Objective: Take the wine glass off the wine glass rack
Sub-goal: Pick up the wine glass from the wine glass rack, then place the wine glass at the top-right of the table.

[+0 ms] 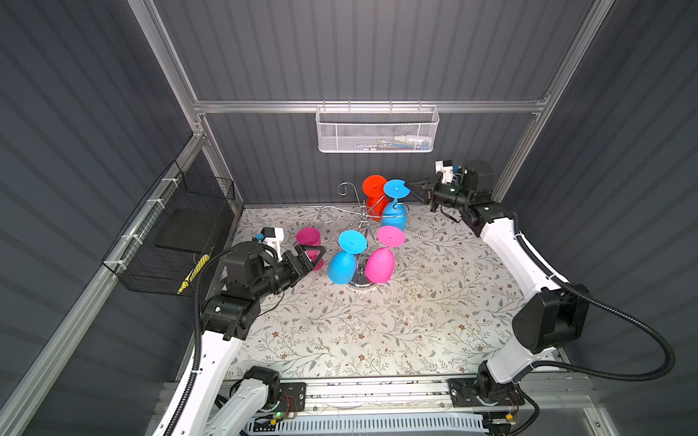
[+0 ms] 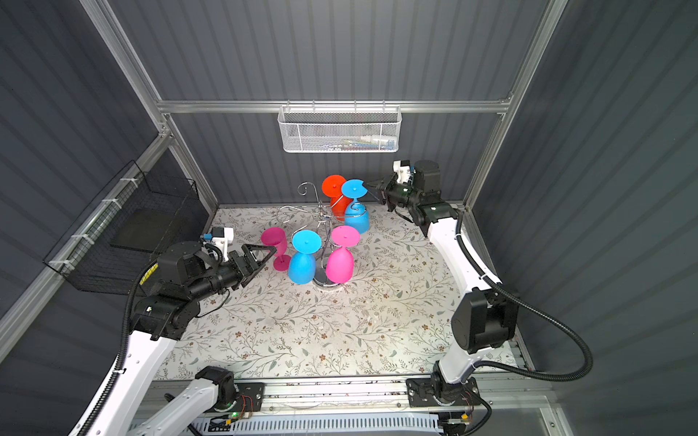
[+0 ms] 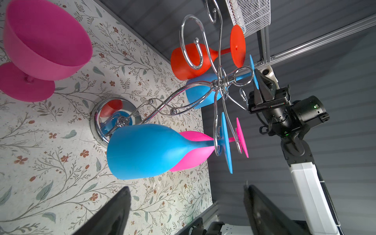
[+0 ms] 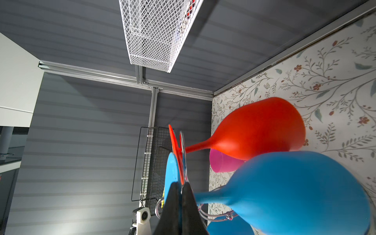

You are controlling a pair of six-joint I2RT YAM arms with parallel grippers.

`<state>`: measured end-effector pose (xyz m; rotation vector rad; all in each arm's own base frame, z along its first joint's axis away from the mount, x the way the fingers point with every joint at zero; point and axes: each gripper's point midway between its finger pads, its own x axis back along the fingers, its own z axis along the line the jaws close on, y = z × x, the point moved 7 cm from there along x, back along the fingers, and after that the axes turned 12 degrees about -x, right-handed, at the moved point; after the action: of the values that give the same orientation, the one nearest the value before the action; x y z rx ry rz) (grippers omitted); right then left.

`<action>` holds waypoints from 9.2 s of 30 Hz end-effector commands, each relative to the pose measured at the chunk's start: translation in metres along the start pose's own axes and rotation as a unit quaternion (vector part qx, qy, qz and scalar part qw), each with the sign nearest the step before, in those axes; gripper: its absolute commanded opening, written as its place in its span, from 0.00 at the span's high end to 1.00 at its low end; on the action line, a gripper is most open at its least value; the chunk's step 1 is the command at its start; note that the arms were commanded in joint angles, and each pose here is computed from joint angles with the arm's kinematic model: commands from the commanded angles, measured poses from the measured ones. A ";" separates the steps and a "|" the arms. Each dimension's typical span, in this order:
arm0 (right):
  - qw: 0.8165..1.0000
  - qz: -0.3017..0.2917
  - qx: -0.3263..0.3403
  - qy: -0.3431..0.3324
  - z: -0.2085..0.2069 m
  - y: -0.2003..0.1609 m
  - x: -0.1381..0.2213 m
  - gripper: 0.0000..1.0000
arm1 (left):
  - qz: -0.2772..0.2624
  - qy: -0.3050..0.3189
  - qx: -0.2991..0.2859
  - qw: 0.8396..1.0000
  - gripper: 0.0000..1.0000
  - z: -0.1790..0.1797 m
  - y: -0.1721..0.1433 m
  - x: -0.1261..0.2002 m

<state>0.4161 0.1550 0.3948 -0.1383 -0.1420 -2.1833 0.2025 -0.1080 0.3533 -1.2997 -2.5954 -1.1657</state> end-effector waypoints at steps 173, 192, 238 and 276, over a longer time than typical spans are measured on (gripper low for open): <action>0.958 0.076 0.277 0.017 0.101 -0.154 0.109 1.00 | -0.084 0.136 -0.828 0.537 0.00 -0.143 0.029 -0.054; 0.785 -0.241 0.436 -0.369 0.067 -0.027 0.157 1.00 | -0.142 0.115 -0.721 0.669 0.00 -0.129 0.026 0.010; 0.753 0.070 0.260 -0.601 -0.175 0.017 0.046 1.00 | -0.111 0.112 -0.667 0.728 0.00 -0.103 0.007 0.020; 0.777 0.026 0.301 -0.552 -0.087 0.011 0.068 0.48 | -0.133 0.154 -0.627 0.752 0.00 -0.101 0.018 0.019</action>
<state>0.3996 0.0848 0.2712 -1.1033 -1.4288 -1.5476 0.1684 -0.1567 0.4378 -0.6107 -1.5054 -3.1488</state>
